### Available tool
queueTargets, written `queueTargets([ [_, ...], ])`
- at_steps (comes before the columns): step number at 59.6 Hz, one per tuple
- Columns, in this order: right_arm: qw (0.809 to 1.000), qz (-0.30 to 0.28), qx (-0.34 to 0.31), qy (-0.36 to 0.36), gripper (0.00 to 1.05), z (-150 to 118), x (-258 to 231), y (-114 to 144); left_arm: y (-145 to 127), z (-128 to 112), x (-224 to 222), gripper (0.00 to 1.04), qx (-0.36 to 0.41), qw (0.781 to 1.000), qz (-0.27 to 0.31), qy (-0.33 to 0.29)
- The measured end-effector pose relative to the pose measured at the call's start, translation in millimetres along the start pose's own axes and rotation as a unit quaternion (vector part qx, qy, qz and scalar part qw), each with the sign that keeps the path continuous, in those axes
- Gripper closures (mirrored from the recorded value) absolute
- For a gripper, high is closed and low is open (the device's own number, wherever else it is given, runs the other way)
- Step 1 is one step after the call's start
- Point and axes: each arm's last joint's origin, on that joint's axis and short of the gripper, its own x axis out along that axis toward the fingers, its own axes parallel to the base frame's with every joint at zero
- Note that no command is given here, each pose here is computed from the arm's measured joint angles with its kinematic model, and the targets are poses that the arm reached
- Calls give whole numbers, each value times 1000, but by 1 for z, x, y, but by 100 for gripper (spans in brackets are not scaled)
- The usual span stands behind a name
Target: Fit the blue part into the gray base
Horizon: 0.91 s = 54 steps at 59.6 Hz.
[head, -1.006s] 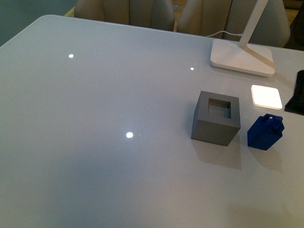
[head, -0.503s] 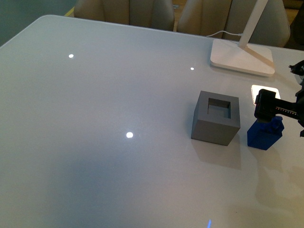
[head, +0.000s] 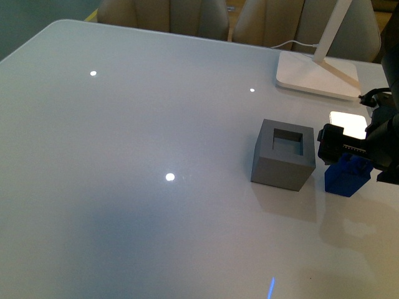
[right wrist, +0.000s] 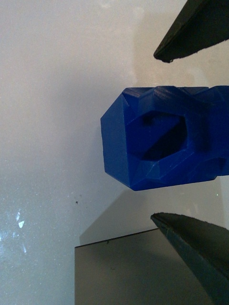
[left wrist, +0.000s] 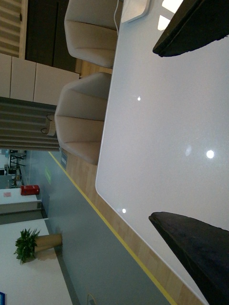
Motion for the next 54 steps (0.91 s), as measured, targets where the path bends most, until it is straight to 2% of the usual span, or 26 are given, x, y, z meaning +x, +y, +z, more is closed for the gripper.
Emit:
queueTargets([
  [7, 1000, 0, 2, 0, 54, 1, -1, 0, 0, 0, 0, 7, 0, 1000, 0, 0],
  [11, 1000, 0, 3, 0, 58, 1, -6, -1, 0, 0, 0, 7, 0, 1000, 0, 0],
  [29, 999, 28, 12, -45, 59, 17, -68, 1, 0, 0, 0, 7, 0, 1000, 0, 0],
  [36, 997, 54, 9, -59, 59, 22, -98, 17, 0, 0, 0, 7, 0, 1000, 0, 0],
  [54, 994, 88, -2, -63, 59, 23, -113, 69, 0, 0, 0, 7, 0, 1000, 0, 0],
])
